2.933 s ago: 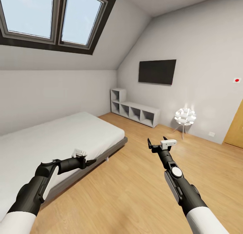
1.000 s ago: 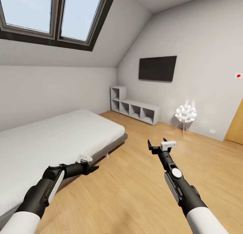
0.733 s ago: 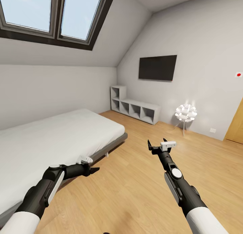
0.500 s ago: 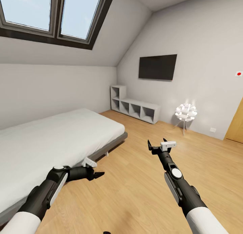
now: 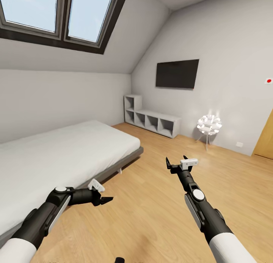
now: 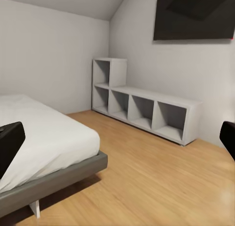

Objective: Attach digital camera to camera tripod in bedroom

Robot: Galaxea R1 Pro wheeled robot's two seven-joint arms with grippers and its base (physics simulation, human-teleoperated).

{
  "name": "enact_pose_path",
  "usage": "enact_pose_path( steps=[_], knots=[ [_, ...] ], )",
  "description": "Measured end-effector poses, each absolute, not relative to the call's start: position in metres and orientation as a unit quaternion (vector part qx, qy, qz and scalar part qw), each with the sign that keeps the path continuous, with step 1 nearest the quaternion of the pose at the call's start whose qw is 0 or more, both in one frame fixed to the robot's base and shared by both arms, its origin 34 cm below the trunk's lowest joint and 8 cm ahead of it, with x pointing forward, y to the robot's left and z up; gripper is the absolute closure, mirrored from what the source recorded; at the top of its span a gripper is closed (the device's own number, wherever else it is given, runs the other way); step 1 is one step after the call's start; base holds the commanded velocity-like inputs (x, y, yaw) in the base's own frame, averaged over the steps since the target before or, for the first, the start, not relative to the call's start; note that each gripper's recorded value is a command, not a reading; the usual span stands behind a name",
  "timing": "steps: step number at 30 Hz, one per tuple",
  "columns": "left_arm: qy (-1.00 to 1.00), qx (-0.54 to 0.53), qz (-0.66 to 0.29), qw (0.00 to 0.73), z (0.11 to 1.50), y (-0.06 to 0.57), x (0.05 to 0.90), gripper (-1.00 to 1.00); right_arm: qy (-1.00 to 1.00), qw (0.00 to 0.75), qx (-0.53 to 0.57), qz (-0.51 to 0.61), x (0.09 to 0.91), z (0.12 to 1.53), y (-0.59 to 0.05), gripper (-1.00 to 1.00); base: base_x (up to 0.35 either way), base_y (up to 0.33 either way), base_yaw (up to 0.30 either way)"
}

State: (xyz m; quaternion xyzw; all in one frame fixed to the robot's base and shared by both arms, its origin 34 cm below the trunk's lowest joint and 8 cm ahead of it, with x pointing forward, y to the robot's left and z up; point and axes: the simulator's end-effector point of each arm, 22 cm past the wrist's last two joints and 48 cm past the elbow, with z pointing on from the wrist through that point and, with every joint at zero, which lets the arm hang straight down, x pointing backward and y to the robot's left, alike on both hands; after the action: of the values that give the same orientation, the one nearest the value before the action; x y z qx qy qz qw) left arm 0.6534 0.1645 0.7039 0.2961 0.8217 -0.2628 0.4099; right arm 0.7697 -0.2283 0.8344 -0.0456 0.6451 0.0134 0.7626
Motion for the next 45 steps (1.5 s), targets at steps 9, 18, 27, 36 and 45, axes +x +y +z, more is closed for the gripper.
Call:
enact_pose_path(
  steps=[9,18,27,36,45],
  knots=[
    [0.82,0.302,-0.264,0.409,0.686,0.163,0.648,-1.0,0.645,0.763,-0.046,0.013,0.766,0.816,-0.228,-1.0,0.0,0.0,0.0],
    [0.812,0.31,-0.262,0.418,0.67,0.163,0.646,-1.0,0.645,0.763,-0.046,0.013,0.763,0.797,-0.228,-1.0,0.0,0.0,0.0],
    [0.811,0.312,-0.261,0.421,0.653,0.163,0.643,-1.0,0.645,0.763,-0.046,0.014,0.759,0.778,-0.228,-1.0,0.0,0.0,0.0],
    [0.805,0.318,-0.259,0.428,0.635,0.162,0.64,-1.0,0.648,0.761,-0.045,0.013,0.755,0.756,-0.229,-1.0,0.0,0.0,0.0],
    [0.795,0.328,-0.257,0.441,0.619,0.159,0.637,-1.0,0.646,0.761,0.054,-0.02,0.75,0.738,-0.291,-1.0,0.0,0.0,0.0]
  ],
)
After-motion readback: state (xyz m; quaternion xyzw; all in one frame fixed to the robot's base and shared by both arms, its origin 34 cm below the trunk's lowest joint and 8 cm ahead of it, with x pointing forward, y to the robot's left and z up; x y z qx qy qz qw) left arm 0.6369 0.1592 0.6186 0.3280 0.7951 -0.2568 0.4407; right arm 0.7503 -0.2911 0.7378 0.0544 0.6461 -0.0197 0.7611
